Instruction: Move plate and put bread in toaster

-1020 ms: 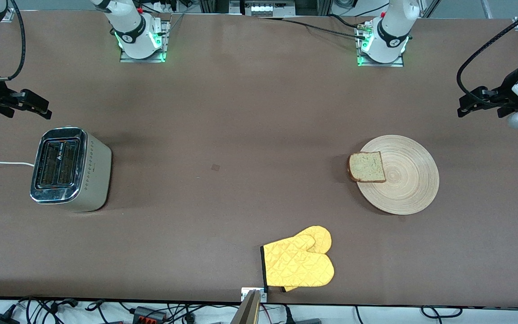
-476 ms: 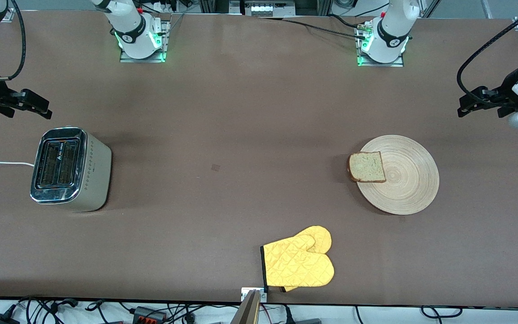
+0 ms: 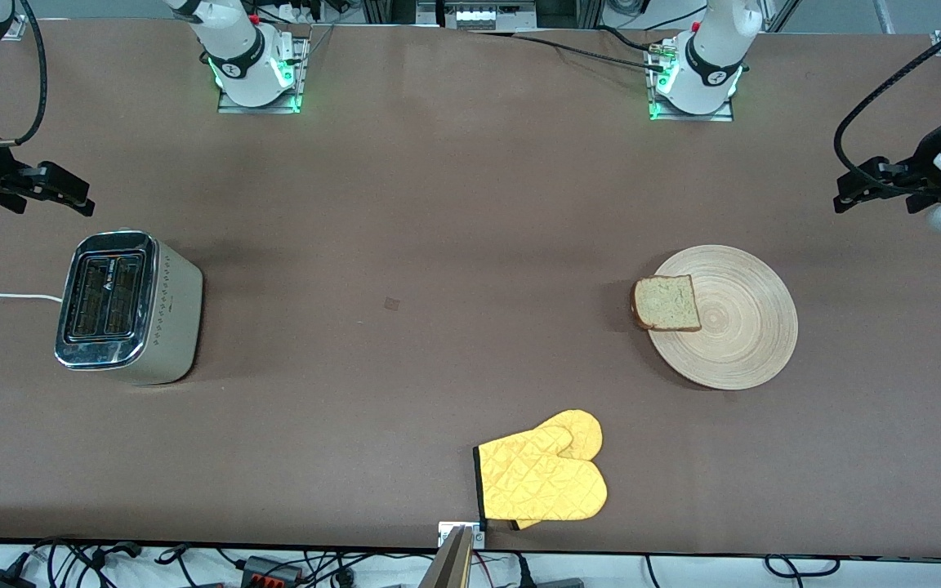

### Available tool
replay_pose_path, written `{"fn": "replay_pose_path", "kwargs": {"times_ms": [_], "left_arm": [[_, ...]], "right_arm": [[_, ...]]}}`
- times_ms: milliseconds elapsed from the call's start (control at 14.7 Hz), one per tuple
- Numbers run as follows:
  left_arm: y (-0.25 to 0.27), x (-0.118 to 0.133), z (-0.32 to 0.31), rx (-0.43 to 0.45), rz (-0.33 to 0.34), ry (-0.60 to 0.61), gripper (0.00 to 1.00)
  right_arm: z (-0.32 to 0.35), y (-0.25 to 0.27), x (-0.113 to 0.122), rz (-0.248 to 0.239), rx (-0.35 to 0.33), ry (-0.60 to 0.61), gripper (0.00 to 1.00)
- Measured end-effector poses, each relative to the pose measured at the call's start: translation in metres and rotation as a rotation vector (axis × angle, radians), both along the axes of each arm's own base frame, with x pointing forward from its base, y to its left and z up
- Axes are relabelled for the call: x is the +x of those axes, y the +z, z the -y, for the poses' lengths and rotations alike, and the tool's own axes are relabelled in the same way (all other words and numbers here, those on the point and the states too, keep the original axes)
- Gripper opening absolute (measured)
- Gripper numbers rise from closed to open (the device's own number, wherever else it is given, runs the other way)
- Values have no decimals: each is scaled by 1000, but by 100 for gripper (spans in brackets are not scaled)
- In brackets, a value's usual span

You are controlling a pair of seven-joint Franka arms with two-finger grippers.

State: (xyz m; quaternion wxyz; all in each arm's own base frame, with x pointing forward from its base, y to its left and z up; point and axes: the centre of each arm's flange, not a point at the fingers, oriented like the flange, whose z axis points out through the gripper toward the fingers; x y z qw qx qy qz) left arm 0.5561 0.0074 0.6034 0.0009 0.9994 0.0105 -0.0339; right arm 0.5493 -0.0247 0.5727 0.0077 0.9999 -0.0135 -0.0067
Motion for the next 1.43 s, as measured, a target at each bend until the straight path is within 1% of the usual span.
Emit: {"fn": "replay_pose_path", "kwargs": {"times_ms": [272,408,544,680,816,952,1088,1224,1429], "left_arm": [[-6,1,-31,-5,-12,50,100],[-24,7,-48,-51,-49,83,100],[-54,16,-74,-153,-88,94,100],[-93,23,-112,-271,-124,63,100],[-140,26,-150,-365,-165,46,100],[-185,27,-183,-487,-182,66,100],[-234,23,-216,-634,-169,77,100],[-284,16,-242,-766,-140,73,100],[-358,4,-267,-940,-86,82,100]], "right_arm": [[0,0,0,0,0,0,100],[0,0,0,0,0,0,100],[0,0,0,0,0,0,100],[0,0,0,0,0,0,100],[0,0,0,0,0,0,100],[0,0,0,0,0,0,100],[0,0,0,-1,0,0,100],[-3,-2,1,-4,1,5,100],[-29,-13,5,-23,2,51,100]]}}
